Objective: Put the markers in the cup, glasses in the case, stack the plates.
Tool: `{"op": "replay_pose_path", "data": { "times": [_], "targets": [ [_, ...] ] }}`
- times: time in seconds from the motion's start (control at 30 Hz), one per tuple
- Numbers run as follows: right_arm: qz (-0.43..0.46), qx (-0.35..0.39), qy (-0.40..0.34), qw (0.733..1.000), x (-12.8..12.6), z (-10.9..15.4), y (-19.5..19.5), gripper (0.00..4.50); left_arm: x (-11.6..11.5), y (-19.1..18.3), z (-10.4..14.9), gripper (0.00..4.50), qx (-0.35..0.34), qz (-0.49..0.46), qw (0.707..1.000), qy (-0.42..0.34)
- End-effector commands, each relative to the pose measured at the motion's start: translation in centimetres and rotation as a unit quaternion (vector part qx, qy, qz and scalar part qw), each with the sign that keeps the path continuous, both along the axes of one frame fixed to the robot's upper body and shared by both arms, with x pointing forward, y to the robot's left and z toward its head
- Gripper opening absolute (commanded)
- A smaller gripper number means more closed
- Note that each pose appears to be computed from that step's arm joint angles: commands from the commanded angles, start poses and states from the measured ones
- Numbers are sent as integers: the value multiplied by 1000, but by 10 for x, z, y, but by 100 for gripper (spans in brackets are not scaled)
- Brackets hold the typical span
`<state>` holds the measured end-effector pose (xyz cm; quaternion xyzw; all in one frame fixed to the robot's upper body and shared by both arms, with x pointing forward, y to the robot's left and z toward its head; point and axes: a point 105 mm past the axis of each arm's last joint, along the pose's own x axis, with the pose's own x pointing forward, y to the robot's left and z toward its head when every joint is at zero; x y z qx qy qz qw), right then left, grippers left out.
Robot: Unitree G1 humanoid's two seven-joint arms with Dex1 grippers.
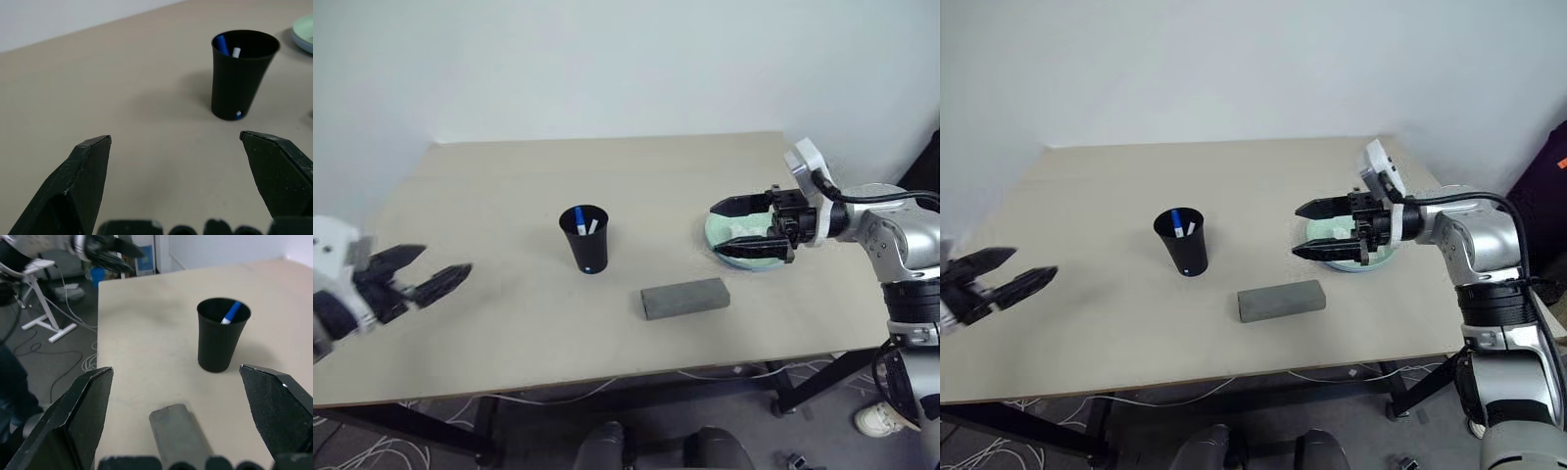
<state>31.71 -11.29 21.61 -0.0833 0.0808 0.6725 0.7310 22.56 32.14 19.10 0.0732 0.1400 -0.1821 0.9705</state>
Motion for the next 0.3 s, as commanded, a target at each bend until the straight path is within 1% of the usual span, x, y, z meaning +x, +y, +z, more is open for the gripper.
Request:
{"op": "replay_pose_path", "data": {
  "times": [0.03, 0.13, 0.23, 0.3],
  "targets": [
    [11, -12, -29, 999, -6, 10, 13, 450, -16, -9, 17, 448, 15, -30, 999, -16],
    [21, -21, -30, 999, -10, 6, 22, 450, -19, -8, 16, 448, 15, -25, 999, -15],
    [35, -20, -21, 999, -16, 3, 28, 450, -20, -20, 13, 448, 0, -36, 999, -16],
    [34, -24, -17, 999, -15, 3, 31, 450, -21, -25, 11, 448, -8, -40, 999, -13]
  ]
}}
